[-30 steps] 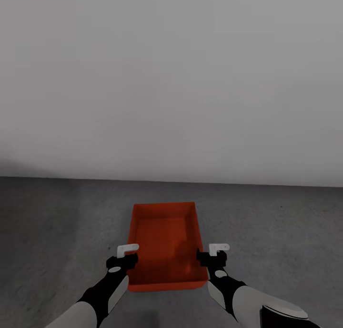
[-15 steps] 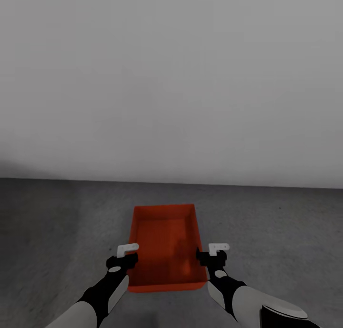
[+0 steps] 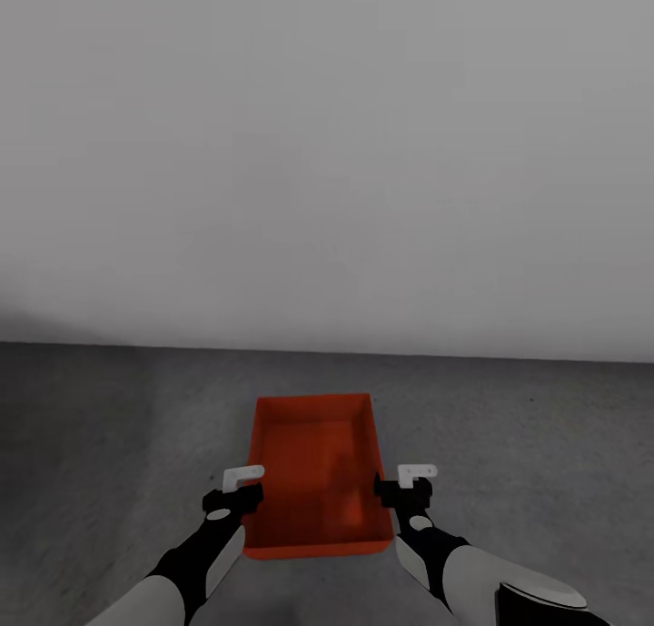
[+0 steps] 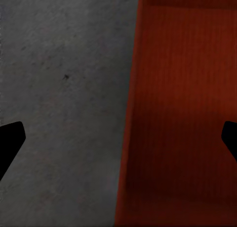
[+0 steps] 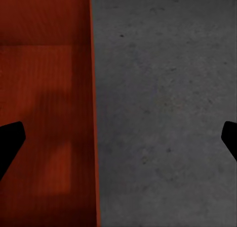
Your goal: Move the two storage containers from the living room to the garage. In the garage, place one container on the floor and stack the other container on top of it (either order is fine).
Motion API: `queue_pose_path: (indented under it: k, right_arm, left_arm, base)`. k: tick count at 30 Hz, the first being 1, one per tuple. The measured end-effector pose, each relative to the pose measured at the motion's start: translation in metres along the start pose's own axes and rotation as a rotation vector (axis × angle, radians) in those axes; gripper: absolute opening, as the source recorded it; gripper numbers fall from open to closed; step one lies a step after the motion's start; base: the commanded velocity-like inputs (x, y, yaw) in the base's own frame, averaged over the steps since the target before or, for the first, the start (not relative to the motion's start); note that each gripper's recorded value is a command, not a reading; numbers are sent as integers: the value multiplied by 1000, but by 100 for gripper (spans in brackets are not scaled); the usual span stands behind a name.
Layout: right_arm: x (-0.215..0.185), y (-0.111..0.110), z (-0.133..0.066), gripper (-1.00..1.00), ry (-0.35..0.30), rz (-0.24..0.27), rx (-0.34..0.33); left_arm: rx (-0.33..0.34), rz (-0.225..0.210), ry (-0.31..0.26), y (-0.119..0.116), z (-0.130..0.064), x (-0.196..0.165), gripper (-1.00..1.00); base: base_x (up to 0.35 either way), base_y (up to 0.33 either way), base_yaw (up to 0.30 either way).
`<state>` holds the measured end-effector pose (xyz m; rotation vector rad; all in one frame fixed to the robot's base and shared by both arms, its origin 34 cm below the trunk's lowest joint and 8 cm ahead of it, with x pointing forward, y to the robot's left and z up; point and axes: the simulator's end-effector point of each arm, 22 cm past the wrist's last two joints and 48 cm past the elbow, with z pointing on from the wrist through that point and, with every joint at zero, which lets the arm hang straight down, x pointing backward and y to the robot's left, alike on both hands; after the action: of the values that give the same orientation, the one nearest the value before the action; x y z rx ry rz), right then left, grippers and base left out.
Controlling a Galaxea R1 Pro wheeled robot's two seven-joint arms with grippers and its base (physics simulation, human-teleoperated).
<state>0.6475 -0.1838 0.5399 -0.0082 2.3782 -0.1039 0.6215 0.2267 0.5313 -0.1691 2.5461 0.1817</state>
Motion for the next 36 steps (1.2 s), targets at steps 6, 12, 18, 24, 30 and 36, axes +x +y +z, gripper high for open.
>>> queue_pose_path:
  k: [6,12,18,24,30,36]
  right_arm:
    - [-6,-1,-7,100,1,1,0]
    - [-8,0,-14,100,21,-5,-1]
    - [-11,-1,-21,100,38,-13,-1]
    - [-16,-2,-27,100,40,-17,-2]
    - [-24,-2,-34,100,28,-17,-4]
    - [-30,-4,-40,100,24,-12,-2]
  left_arm:
    - [0,0,1,1,-8,-5,100]
    - [-2,0,5,3,-15,-8,100]
    - [-2,0,6,4,-23,-13,100]
    - [-2,0,6,4,-31,-17,100]
    - [-2,0,6,5,-38,-22,100]
    - [-2,0,6,6,-45,-26,100]
  base:
    - [0,0,0]
    - [0,0,0]
    - [0,0,0]
    - [0,0,0]
    - [0,0,0]
    - [0,0,0]
